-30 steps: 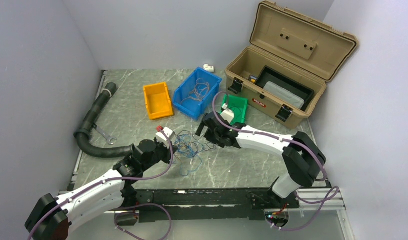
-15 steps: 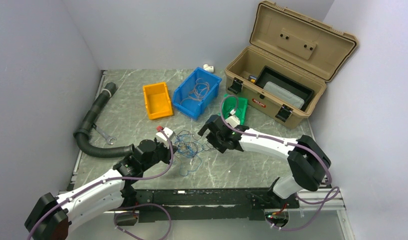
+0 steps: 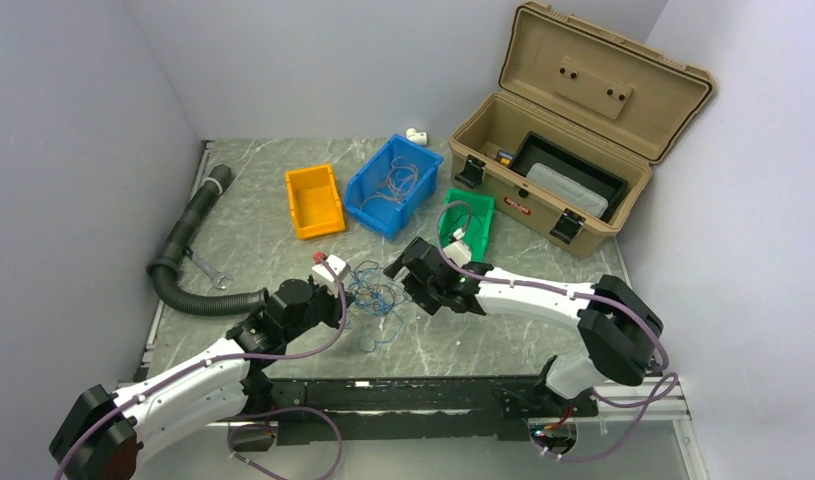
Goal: Untangle the cables
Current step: Untie the cable.
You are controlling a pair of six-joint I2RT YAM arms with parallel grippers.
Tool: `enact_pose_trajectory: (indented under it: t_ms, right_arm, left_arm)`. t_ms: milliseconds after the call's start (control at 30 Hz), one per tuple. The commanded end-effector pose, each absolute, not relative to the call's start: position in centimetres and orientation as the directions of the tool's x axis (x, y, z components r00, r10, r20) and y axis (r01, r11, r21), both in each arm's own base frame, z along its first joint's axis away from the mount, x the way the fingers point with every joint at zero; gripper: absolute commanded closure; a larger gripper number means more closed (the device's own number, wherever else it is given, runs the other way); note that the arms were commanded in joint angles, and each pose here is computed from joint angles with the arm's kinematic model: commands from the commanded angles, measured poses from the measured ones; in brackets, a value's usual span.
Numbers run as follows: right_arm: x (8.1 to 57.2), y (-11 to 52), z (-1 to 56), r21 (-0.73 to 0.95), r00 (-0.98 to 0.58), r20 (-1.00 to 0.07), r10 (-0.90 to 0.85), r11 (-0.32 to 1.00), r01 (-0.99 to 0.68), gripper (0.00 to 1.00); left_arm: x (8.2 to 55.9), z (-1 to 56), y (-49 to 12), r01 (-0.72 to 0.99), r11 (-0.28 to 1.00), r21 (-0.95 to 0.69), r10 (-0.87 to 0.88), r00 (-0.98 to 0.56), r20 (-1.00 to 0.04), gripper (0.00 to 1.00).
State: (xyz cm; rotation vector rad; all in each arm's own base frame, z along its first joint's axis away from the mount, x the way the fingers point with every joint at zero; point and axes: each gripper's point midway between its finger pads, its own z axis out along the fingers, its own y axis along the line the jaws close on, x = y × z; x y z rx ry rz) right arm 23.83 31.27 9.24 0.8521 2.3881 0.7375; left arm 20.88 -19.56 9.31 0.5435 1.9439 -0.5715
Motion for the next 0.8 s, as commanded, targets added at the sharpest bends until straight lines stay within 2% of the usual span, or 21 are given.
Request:
enact_pose_trajectory:
  t_ms: [0,300,567,767]
  right_arm:
    - [24.2,32.1,8.5,0.664,-0.662,-0.224,0.715,0.609,0.434,0.01]
    - [26.1,30.8,6.9,0.654,-0.639,-0.231,0.734,0.603,0.457,0.03]
    - [27.6,30.6,6.5,0.658,-0.615,-0.258,0.745,0.602,0.453,0.15]
    - [28.7,31.2,5.6,0.642,-0.618,-0.299,0.727,0.633,0.434,0.2]
  left_arm:
    - [21.6,11.2,-20.1,0.604,0.783,-0.151,0.092,-0.353,-0.931,1.0]
    - [21.6,11.3,-20.1,0.602,0.784,-0.153,0.089,-0.352,-0.932,1.0]
    - [21.6,11.1,-20.1,0.603,0.784,-0.15,0.094,-0.353,-0.931,1.0]
    - [21.6,11.0,-20.1,0.601,0.785,-0.149,0.095,-0.355,-0.93,1.0]
